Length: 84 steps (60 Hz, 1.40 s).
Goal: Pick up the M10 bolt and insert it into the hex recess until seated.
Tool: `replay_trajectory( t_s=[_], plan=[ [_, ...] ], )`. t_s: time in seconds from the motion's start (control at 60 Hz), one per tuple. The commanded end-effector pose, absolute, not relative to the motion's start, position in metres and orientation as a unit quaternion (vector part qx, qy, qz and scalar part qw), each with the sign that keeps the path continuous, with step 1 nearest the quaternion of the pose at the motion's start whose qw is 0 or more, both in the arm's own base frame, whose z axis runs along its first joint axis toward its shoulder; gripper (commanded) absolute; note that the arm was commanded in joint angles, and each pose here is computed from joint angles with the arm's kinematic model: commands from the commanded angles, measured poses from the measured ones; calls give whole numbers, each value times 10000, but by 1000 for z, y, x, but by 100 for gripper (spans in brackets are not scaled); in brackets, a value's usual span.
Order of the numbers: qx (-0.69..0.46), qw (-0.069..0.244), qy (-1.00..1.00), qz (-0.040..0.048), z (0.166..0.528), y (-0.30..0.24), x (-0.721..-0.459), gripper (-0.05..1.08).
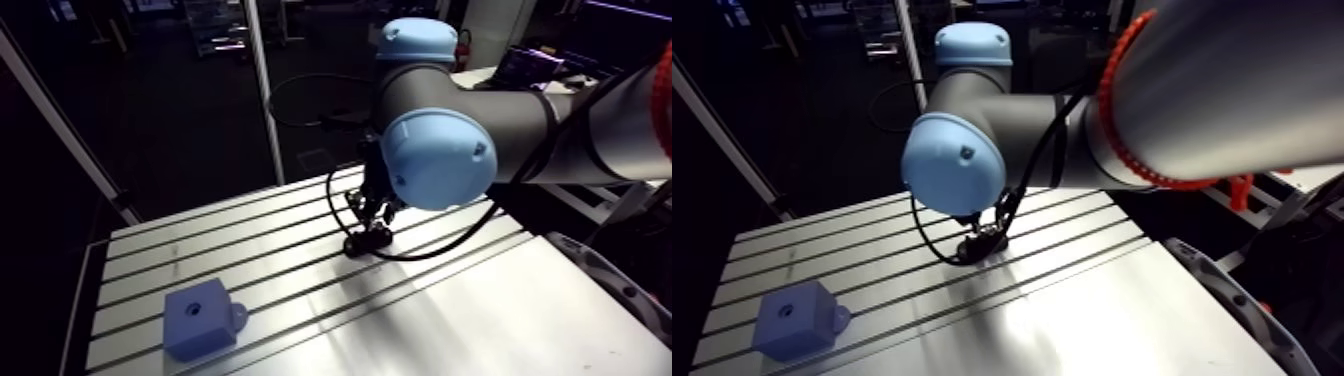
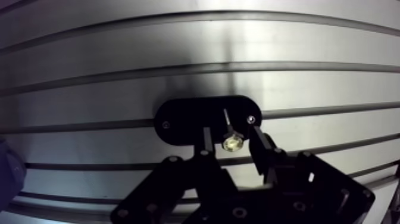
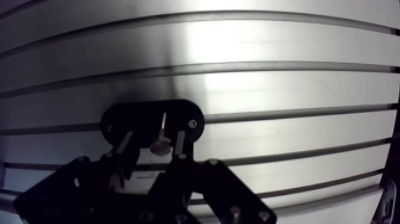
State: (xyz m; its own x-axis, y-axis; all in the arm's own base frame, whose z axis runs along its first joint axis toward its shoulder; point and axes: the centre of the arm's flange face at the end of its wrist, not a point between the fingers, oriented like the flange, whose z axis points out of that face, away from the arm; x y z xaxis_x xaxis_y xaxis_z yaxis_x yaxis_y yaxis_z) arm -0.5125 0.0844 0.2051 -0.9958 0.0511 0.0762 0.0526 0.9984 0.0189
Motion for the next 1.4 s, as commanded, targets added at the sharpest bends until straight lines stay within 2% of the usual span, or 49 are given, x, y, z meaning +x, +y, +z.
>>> replay_trajectory(
  t_s=[0.017,1.4],
  plan=[
    [-255,376,-9989,-104,205,85,-513,55],
    [-293,362,-9989,-98,203,86,-512,66]
  ],
)
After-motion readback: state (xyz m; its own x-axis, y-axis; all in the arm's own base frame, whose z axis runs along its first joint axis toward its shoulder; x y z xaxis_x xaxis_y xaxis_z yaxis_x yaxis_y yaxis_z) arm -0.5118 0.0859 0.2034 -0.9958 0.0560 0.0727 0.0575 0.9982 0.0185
